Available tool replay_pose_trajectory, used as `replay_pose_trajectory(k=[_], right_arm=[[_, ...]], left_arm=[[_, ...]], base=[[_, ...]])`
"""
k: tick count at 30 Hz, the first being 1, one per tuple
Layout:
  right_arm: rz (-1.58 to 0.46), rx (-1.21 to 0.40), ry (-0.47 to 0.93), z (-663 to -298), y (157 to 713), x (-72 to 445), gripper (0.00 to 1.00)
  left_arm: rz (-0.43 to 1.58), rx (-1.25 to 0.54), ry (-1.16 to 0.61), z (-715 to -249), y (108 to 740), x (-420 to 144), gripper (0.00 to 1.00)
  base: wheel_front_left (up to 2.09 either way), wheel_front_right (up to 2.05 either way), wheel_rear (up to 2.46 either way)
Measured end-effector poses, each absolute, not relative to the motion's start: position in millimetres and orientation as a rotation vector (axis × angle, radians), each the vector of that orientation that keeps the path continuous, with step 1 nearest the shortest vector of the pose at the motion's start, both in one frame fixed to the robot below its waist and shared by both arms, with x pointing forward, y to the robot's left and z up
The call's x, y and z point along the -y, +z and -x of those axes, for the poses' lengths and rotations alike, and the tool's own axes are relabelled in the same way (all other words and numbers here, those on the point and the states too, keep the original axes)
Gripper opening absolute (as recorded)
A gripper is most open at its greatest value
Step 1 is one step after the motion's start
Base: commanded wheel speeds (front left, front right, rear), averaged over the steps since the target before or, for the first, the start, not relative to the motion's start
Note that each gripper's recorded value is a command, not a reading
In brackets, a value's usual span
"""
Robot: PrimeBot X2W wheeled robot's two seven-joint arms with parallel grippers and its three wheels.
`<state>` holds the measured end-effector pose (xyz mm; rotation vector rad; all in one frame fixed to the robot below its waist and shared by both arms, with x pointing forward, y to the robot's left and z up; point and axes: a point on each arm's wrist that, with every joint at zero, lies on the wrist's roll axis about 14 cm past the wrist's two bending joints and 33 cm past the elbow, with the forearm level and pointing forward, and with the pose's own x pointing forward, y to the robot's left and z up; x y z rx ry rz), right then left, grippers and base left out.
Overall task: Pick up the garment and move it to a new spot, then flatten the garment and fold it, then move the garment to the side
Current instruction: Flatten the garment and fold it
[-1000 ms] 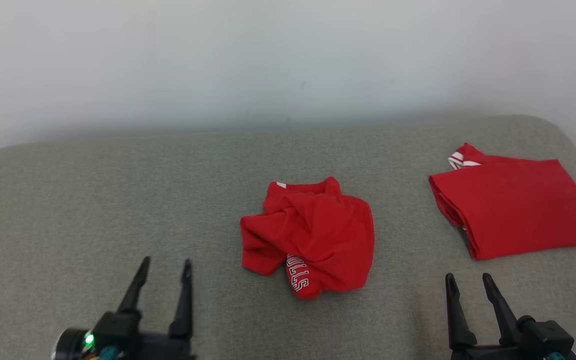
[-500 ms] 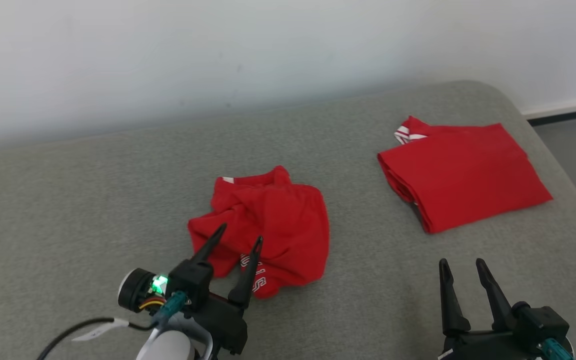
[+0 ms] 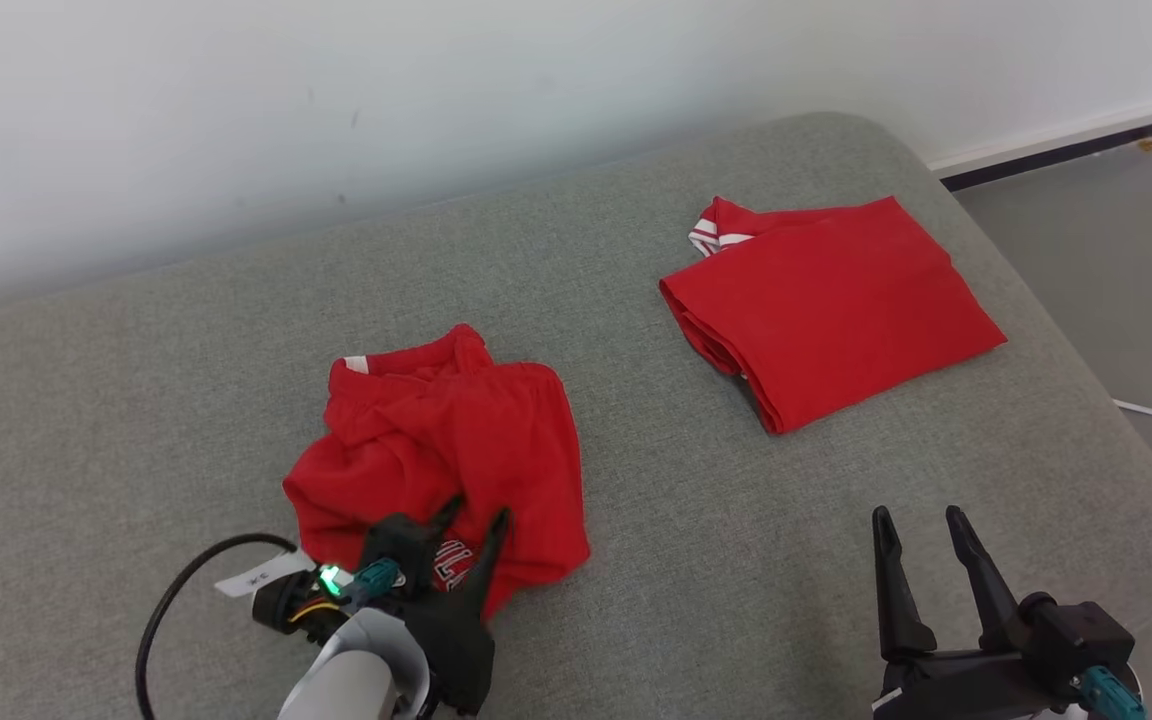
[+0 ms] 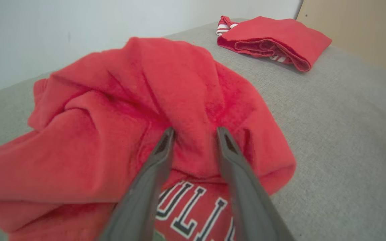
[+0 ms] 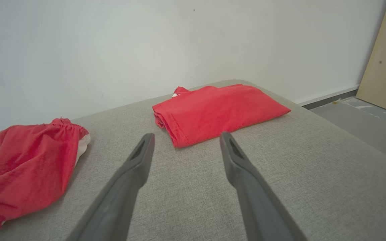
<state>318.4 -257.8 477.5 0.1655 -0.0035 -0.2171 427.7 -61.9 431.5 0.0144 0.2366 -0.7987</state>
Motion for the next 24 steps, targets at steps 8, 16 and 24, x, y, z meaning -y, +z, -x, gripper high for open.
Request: replay_pose_trajectory(k=[8,16,24], right_arm=[[-0.173,0.002,-0.185,-323,476,248,1.00],[-0.178,-0.001,-0.104,-338,475,225,1.00],[-0.187,0.008,0.025,-364,480,186,1.00]], left_arm=[[0.032,-0.129,-0.775,-441,472,59,0.00],[0.125,0.035,-0.602,-447,522,2,0.00],[0.163,-0.025,-0.314,-408,488,-100,0.00]], base=[[0.00,0.00,0.00],[0.00,0.00,0.00],[0.00,0.00,0.00]])
